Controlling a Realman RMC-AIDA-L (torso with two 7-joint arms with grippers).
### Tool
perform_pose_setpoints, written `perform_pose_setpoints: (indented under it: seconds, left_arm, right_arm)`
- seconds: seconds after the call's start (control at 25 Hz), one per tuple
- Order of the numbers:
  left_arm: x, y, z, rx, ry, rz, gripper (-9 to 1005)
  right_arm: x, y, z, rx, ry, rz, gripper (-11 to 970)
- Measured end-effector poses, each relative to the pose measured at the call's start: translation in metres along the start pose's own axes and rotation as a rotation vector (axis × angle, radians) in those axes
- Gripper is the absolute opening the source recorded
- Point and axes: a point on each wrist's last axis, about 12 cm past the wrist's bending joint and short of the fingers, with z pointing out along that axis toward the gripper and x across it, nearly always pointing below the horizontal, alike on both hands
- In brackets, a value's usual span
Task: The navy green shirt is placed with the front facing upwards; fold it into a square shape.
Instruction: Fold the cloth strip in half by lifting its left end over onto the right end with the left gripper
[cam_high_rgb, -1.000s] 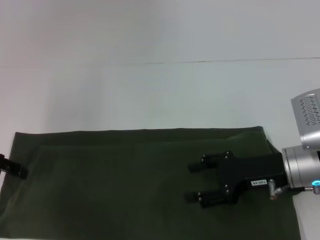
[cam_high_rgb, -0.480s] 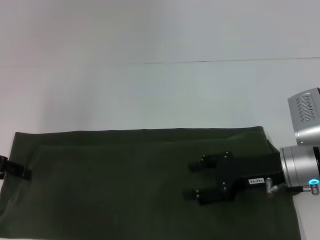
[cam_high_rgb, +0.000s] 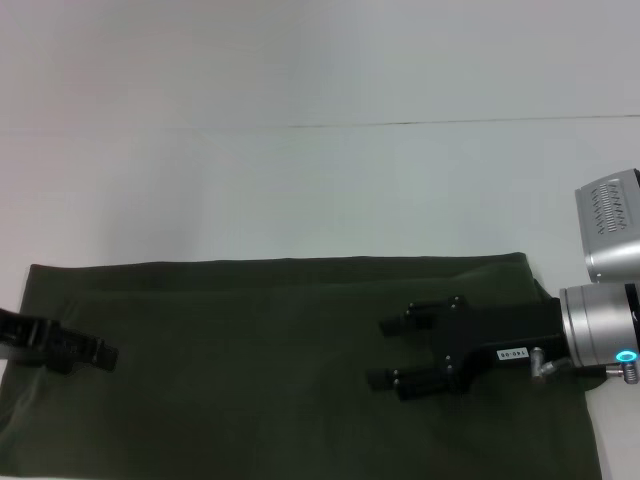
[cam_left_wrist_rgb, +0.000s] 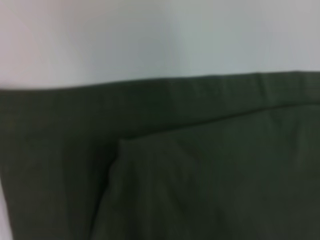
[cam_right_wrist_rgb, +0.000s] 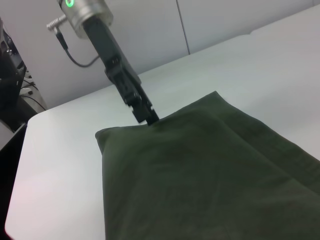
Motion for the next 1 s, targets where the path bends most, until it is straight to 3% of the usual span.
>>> perform_pose_setpoints:
  seconds: [0.68, 1.0]
  left_arm:
    - [0.001, 0.012, 0.004, -0.104, 0.005, -0.015, 834]
    - [-0.001, 0.021, -0.02, -0.16, -0.033, -0.05, 833]
  right_arm:
    - [-0.001, -0.001, -0.001, 0.003, 0.002, 0.016, 821]
    - [0.001, -0.001, -0.002, 0.005, 0.002, 0.026, 820]
